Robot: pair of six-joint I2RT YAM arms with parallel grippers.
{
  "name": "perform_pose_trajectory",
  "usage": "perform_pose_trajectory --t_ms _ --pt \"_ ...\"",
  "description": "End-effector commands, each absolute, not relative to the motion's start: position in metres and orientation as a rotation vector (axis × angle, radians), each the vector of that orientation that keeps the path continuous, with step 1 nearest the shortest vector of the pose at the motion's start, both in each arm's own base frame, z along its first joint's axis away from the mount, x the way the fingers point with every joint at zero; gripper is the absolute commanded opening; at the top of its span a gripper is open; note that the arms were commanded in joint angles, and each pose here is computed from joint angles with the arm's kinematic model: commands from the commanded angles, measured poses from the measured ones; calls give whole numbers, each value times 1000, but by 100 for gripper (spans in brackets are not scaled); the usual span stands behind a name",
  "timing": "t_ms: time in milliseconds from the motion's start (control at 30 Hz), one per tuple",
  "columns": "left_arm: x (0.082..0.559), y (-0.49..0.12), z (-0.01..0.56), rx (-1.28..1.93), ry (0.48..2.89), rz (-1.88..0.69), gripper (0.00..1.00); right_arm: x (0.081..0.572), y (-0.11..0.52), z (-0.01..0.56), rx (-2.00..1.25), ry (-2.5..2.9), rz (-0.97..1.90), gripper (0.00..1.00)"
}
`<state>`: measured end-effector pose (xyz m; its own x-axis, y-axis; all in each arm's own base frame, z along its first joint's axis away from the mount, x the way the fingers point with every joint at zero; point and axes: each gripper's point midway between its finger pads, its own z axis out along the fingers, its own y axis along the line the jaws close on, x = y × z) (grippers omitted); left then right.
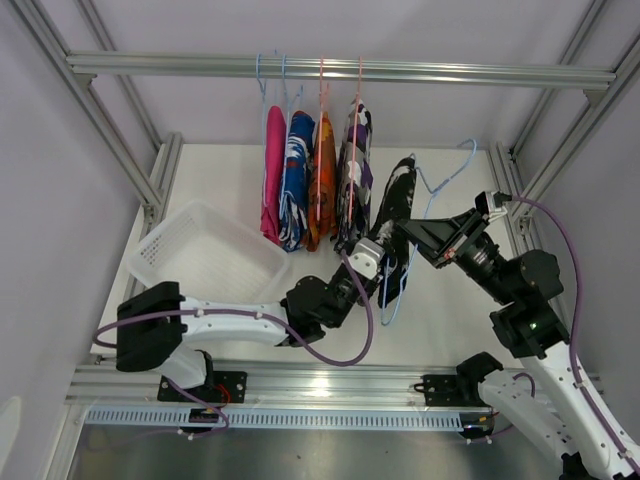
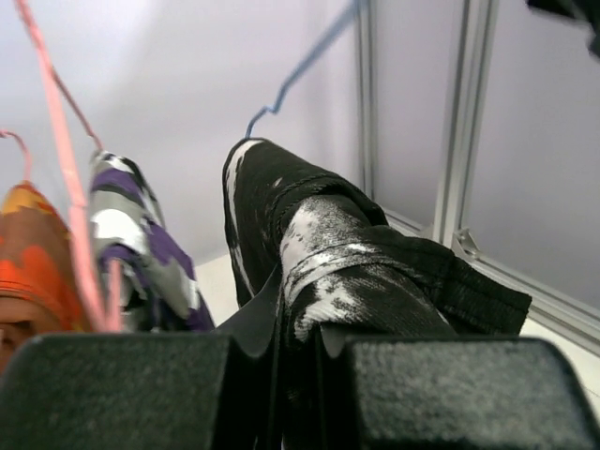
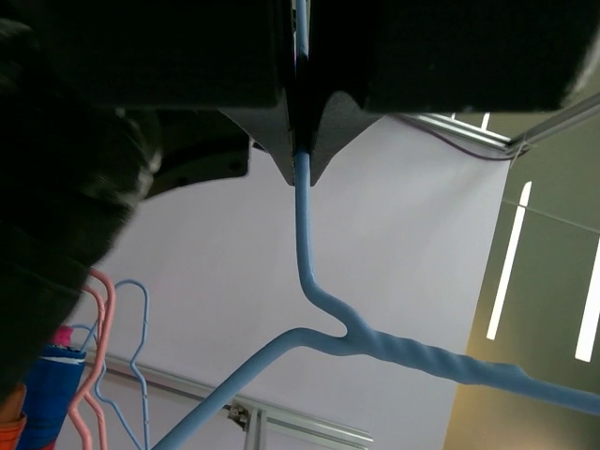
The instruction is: Remove the trousers from the hanger
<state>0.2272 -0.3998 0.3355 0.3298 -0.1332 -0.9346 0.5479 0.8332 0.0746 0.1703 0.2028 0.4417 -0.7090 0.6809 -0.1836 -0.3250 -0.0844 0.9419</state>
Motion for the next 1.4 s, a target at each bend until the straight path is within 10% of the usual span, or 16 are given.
perform_pose_trajectory --t_ms 0,1367 --pt "221 -354 418 214 1007 -547 1 161 200 448 319 1424 1872 0" --pt "168 -204 530 188 1005 -675 1 185 228 307 125 1684 1656 0"
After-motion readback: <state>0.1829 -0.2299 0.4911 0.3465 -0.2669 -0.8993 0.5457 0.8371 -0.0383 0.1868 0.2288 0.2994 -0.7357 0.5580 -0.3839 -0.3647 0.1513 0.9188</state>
